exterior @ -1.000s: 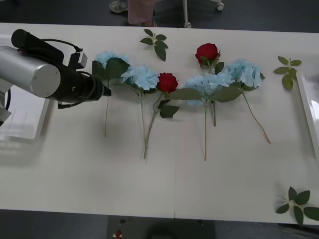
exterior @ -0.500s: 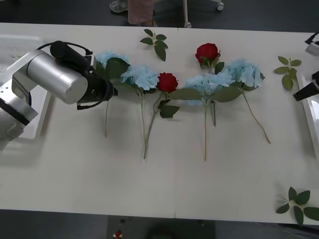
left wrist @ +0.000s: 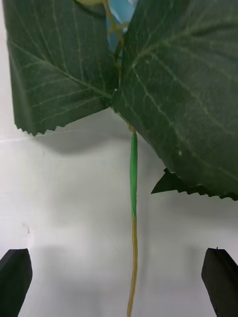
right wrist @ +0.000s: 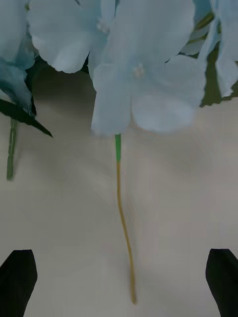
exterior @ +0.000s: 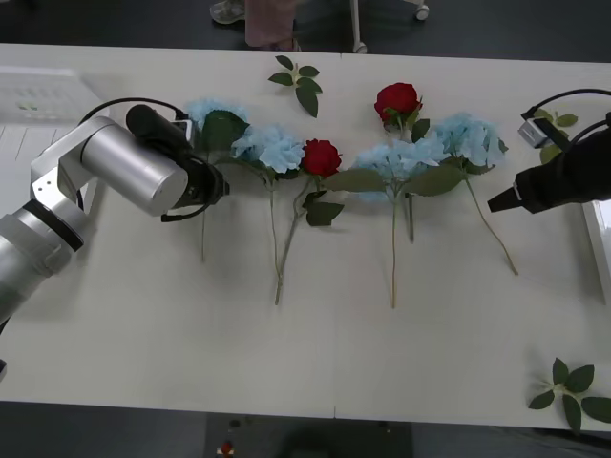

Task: Put the red flowers into the right box and the blue flowers into the left box

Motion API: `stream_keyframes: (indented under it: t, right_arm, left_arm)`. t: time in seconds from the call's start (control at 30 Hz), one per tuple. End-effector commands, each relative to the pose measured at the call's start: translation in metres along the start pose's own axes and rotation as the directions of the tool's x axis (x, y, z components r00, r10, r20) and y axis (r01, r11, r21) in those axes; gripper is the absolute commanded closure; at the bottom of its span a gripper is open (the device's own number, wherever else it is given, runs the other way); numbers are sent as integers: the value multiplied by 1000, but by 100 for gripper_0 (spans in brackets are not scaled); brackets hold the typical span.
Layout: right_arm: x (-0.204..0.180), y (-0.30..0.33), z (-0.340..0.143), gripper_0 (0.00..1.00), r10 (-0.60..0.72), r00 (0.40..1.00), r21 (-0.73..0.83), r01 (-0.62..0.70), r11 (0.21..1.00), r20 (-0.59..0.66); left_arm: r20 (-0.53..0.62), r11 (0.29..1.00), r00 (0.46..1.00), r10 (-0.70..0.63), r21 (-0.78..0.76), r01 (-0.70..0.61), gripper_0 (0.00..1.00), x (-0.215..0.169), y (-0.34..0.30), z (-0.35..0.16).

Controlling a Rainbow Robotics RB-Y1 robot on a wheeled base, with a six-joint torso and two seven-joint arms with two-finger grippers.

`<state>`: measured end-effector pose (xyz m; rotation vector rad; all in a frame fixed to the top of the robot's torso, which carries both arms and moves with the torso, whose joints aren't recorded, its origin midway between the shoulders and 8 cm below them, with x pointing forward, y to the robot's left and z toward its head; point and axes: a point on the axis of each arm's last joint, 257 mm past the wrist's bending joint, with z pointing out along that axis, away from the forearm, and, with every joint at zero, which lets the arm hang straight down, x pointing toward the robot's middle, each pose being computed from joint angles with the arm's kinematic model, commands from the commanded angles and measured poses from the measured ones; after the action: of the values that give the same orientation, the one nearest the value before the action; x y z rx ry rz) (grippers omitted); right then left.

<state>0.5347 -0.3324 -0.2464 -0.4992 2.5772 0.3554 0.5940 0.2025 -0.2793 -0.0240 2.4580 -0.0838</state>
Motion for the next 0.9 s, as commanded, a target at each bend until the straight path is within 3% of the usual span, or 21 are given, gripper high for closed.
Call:
stream_keyframes:
  t: [0.03, 0.37, 0.4, 0.43, 0.47, 0.5, 0.9]
  right_arm:
    - [1, 16, 21, 0, 81, 996, -18, -80, 997, 31]
    - [-14, 24, 57, 0, 155, 982, -9, -155, 988, 104]
    - [-14, 22, 58, 0, 156, 982, -5, -157, 988, 104]
    - [-14, 21, 59, 0, 156, 982, -1, -156, 988, 105]
    - [-16, 17, 59, 0, 156, 982, 7, -158, 987, 110]
    - [-15, 16, 60, 0, 158, 982, 10, -160, 987, 109]
    - [-25, 3, 66, 0, 118, 982, 61, -128, 990, 150]
  left_arm:
    - [68, 1000, 998, 1, 5, -2, 0, -30, -5, 0]
    - [68, 1000, 997, 20, -8, -19, 0, -24, -1, 8]
    - [68, 1000, 997, 21, -8, -21, 9, -24, -1, 8]
    - [68, 1000, 997, 23, -8, -23, 33, -24, -1, 8]
    - [68, 1000, 997, 23, -8, -23, 77, -24, -1, 8]
    - [70, 1000, 997, 24, -8, -23, 97, -25, -1, 8]
    - [75, 999, 997, 36, -5, -36, 100, -26, -2, 8]
